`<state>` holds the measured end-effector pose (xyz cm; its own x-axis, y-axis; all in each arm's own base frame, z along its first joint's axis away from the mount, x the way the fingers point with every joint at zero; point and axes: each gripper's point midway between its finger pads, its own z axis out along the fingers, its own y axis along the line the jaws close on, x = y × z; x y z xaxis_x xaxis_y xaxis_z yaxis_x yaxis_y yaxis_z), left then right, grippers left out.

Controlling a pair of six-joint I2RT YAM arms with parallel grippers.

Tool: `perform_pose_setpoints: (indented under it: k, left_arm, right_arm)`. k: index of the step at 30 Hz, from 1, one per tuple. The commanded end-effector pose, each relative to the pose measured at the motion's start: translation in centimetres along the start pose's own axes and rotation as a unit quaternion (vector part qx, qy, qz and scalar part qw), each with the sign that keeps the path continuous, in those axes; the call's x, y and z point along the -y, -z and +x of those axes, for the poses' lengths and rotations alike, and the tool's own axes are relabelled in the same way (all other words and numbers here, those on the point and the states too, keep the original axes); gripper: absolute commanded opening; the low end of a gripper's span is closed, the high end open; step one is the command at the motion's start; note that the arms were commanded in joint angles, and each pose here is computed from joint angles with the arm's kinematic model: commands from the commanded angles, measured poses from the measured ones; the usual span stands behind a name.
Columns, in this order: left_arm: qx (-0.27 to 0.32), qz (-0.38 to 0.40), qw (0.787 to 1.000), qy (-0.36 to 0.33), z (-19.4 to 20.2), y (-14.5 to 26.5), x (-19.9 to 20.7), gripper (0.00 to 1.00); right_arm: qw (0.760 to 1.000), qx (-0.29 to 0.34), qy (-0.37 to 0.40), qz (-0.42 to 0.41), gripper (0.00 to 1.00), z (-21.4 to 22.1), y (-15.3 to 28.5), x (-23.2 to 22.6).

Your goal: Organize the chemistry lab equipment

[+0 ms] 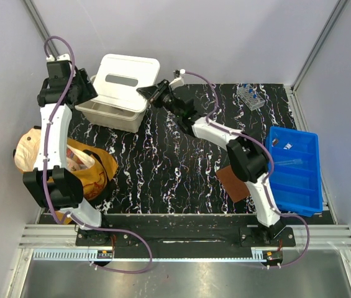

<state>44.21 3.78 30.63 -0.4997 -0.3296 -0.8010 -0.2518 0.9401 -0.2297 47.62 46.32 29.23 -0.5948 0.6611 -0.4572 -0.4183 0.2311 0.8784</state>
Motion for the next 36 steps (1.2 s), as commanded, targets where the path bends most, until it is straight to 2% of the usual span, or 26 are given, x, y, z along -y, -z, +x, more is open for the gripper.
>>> perform_pose_setpoints:
  k: [1, 4, 7, 13, 16, 21, 23, 26, 28, 32, 36]
  left_arm:
    - [0.002, 0.035, 0.999, 0.023, -0.1, -1.9, 1.0, 0.61]
    - [-0.030, 0.035, 0.998, 0.033, 1.8, -4.3, 0.8, 0.60]
    - [-0.050, 0.039, 0.997, 0.037, 3.3, -6.4, 0.7, 0.59]
    - [-0.085, 0.010, 0.996, 0.030, 5.5, -9.6, -0.6, 0.57]
    - [-0.094, -0.016, 0.995, 0.024, 6.1, -10.8, -1.7, 0.57]
    - [-0.107, -0.034, 0.994, 0.014, 6.6, -11.5, -2.4, 0.57]
    - [-0.105, -0.035, 0.994, 0.013, 6.5, -11.3, -2.4, 0.57]
    - [-0.090, -0.032, 0.995, 0.013, 5.4, -10.4, -2.1, 0.57]
    - [-0.073, -0.028, 0.997, 0.014, 4.3, -9.4, -1.9, 0.58]
    - [-0.042, -0.017, 0.999, 0.016, 2.0, -7.3, -1.1, 0.61]
    - [-0.013, -0.010, 1.000, 0.015, 0.0, -5.7, -0.6, 0.62]
  right_arm:
    - [0.995, -0.009, -0.075, -0.070, 0.04, -0.6, -2.4, -3.2]
    - [0.990, -0.029, -0.119, -0.075, 0.07, 0.6, -3.6, -1.3]
    - [0.986, -0.047, -0.150, -0.059, 0.14, 1.9, -5.0, 0.6]
    - [0.983, -0.045, -0.177, -0.023, 0.16, 2.5, -6.8, 3.0]
    - [0.981, -0.038, -0.189, 0.004, 0.31, 2.5, -6.9, 4.1]
    - [0.984, -0.045, -0.172, 0.012, 0.44, 2.4, -6.5, 4.4]
    - [0.983, -0.040, -0.180, 0.019, 0.40, 1.9, -6.1, 4.9]
    - [0.978, -0.020, -0.206, 0.007, 0.16, 0.4, -5.4, 4.7]
    - [0.977, -0.013, -0.214, -0.011, 0.07, -0.7, -5.2, 3.7]
    - [0.972, -0.002, -0.232, -0.048, 0.01, -1.9, -5.2, 1.4]
    - [0.967, -0.008, -0.243, -0.070, 0.00, -1.7, -6.0, 0.2]
